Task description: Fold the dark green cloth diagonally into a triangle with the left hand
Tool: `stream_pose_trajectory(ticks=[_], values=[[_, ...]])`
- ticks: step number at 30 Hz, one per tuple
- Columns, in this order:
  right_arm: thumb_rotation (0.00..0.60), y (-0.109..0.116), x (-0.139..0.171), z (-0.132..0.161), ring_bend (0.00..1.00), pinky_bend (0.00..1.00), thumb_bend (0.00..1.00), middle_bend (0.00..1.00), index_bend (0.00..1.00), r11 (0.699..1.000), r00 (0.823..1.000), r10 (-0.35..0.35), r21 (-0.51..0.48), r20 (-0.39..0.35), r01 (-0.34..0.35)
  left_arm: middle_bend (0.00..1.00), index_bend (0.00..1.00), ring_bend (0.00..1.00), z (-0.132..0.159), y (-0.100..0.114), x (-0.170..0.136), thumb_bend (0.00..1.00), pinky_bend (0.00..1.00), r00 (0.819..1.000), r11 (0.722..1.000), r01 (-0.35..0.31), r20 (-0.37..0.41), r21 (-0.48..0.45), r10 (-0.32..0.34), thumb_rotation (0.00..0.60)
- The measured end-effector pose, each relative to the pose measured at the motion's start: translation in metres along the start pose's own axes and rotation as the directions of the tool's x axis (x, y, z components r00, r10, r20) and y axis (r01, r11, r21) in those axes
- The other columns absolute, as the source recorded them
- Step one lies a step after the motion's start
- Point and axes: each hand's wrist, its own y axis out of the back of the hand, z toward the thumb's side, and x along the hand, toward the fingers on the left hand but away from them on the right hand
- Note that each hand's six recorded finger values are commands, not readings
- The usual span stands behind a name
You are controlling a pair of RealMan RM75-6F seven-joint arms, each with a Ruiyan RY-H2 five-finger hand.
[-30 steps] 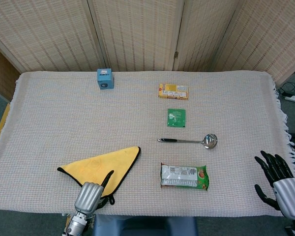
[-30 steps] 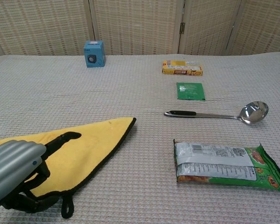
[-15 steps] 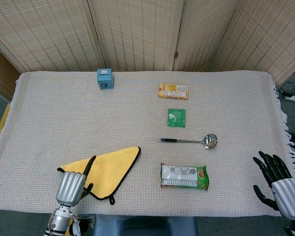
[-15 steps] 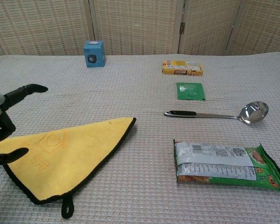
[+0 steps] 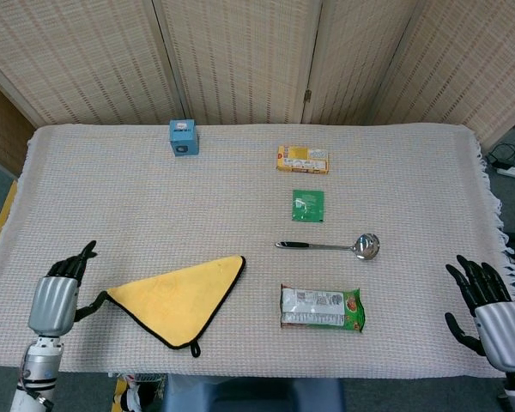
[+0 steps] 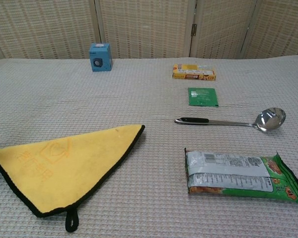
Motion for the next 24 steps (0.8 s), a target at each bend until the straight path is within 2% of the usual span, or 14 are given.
stream_pose_trajectory(ticks=[4, 7, 11, 16, 24], values=[[0.600, -0.002, -0.008, -0.005, 0.00, 0.00, 0.46, 0.00, 0.00, 1.000, 1.000, -0.001, 0.009, 0.026, 0.000, 0.00, 0.01, 0.00, -0.045, 0.015, -0.017, 0.18, 0.00, 0.998, 0.999, -0.040, -0.049, -0.007, 0.040, 0.600], [0.600, -0.006, -0.016, -0.007, 0.00, 0.00, 0.46, 0.00, 0.00, 1.000, 0.999, 0.006, 0.021, 0.041, -0.007, 0.00, 0.00, 0.00, -0.067, 0.021, -0.030, 0.17, 0.00, 0.997, 1.000, -0.021, -0.071, 0.023, 0.022, 0.600], [0.600, -0.013, -0.023, -0.003, 0.00, 0.00, 0.46, 0.00, 0.00, 0.999, 0.999, 0.025, 0.037, 0.032, -0.027, 0.00, 0.00, 0.00, -0.071, 0.025, -0.038, 0.17, 0.00, 0.995, 0.998, 0.026, -0.100, 0.055, -0.021, 0.600], [0.600, -0.017, -0.024, 0.003, 0.00, 0.00, 0.46, 0.00, 0.00, 0.998, 0.999, 0.040, 0.040, 0.016, -0.040, 0.00, 0.00, 0.00, -0.074, 0.027, -0.047, 0.17, 0.00, 0.981, 0.992, 0.111, -0.168, 0.057, -0.100, 0.600], [0.600, -0.012, -0.022, 0.006, 0.00, 0.00, 0.46, 0.00, 0.00, 0.999, 1.000, 0.024, 0.035, 0.006, -0.024, 0.00, 0.00, 0.00, -0.071, 0.024, -0.052, 0.17, 0.00, 0.981, 0.989, 0.135, -0.152, 0.060, -0.124, 0.600]])
